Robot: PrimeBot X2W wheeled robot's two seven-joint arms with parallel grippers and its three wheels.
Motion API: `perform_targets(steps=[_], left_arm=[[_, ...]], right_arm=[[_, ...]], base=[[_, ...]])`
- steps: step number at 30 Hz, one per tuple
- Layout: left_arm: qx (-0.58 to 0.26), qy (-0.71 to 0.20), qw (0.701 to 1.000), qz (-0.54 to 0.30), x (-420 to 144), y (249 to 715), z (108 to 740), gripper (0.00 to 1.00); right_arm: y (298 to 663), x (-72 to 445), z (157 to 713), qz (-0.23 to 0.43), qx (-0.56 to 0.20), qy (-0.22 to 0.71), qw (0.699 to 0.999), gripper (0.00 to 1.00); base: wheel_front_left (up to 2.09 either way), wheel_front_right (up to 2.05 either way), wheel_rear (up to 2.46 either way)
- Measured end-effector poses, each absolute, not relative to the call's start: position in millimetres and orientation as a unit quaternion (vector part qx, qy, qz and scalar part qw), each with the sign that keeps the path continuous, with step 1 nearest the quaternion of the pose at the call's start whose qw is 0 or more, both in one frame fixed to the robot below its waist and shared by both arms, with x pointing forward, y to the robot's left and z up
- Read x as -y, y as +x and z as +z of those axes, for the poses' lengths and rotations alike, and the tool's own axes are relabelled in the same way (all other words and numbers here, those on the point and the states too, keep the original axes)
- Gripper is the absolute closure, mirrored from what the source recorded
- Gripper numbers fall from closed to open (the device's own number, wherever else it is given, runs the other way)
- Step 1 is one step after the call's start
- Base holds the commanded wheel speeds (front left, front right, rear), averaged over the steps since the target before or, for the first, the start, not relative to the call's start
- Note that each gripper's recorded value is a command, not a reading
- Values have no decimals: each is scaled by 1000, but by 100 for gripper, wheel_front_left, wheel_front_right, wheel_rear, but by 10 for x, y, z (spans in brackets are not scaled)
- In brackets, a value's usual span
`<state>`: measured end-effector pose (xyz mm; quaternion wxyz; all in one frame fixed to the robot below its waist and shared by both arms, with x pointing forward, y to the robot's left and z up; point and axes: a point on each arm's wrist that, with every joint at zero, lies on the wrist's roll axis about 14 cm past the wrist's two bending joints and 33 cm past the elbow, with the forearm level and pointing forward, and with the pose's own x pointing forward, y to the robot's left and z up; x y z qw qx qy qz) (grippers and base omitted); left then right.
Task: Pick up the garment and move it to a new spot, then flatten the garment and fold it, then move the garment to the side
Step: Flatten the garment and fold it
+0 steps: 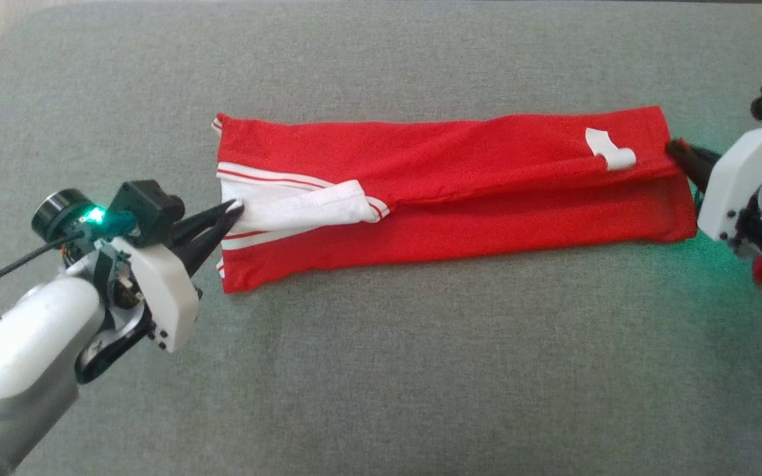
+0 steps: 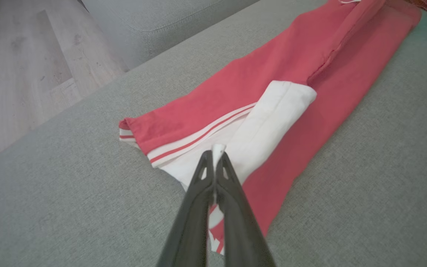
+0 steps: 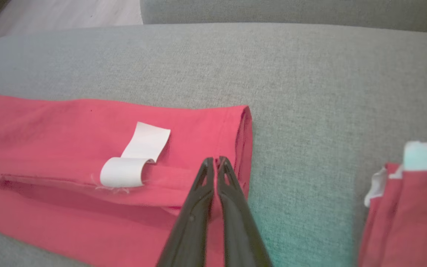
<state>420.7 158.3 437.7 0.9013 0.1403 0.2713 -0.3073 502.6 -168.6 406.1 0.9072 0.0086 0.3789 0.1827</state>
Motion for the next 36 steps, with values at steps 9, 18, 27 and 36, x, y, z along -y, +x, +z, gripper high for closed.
perform_targets(steps=[9,18,27,36], left_arm=[[-296,150,890,-314,-1527,4082,4274,100],[-310,140,894,-290,-1554,4127,4187,0],[-193,108,949,-224,-1558,4453,4700,0],[2,20,991,-131,-1610,4742,5573,0]], right_arm=[[4739,1830,3911,189,-442,-29,876,100],[4596,1869,3800,188,-477,-32,858,0],[4943,1908,4383,164,-367,39,915,0],[5386,1612,5462,168,-87,76,979,0]], base=[[0,0,0],[0,0,0],[0,0,0],[0,0,0]])
